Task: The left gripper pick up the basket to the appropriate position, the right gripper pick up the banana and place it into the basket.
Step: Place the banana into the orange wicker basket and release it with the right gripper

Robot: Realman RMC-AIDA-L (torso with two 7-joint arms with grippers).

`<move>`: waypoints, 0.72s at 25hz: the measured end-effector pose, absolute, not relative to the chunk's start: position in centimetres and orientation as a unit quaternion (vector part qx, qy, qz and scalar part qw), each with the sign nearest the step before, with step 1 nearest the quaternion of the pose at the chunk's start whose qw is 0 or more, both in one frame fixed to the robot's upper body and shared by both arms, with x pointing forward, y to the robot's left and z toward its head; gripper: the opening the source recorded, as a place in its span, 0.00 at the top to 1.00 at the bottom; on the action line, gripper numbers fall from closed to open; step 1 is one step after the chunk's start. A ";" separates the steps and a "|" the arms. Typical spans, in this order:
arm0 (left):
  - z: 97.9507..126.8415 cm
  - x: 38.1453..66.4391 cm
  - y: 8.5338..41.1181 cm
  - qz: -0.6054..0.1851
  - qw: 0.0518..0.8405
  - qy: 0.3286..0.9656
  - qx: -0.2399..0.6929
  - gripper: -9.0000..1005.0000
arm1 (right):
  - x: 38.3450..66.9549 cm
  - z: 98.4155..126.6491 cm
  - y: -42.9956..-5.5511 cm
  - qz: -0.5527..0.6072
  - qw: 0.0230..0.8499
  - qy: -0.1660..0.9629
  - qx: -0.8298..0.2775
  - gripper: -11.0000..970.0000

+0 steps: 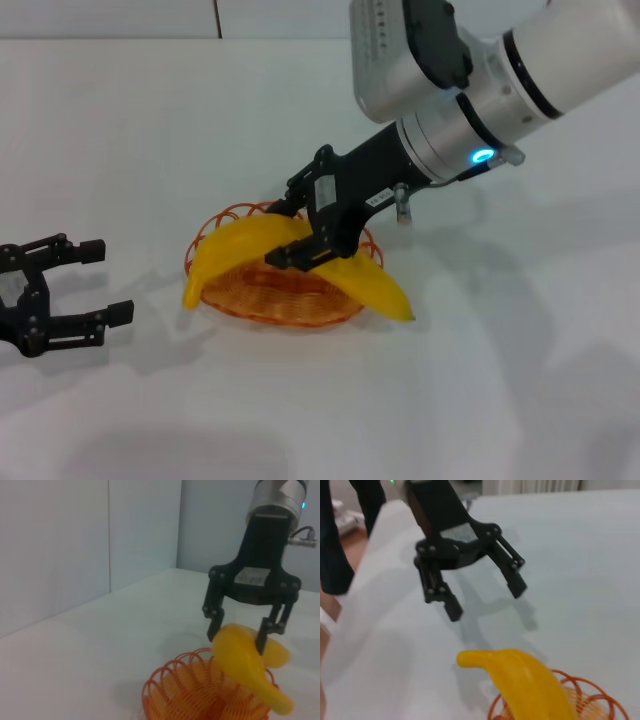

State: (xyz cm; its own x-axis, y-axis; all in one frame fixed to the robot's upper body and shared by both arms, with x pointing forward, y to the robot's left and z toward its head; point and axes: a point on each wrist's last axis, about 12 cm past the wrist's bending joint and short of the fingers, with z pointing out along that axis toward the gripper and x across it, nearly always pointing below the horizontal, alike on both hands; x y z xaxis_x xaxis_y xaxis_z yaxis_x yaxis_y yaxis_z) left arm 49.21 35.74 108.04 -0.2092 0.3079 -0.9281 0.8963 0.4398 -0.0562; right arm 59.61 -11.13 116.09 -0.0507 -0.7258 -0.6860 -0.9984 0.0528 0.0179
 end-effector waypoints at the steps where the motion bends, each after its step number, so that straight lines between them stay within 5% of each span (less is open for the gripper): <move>1: 108.0 49.2 35.7 -0.317 0.464 0.710 0.424 0.13 | 59.7 116.3 -11.0 0.257 0.263 0.676 -0.639 0.37; 18: 108.3 49.7 35.5 -0.317 0.466 0.706 0.429 0.13 | 60.1 116.8 -11.0 0.252 0.268 0.684 -0.630 0.35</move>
State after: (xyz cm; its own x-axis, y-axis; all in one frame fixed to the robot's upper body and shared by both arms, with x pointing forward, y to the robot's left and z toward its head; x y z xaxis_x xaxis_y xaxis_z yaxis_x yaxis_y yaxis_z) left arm 49.67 35.51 108.31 -0.1972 0.3104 -0.9299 0.9010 0.4312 -0.0471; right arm 60.08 -11.00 116.78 -0.0625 -0.7258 -0.6850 -0.9968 0.0792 0.0070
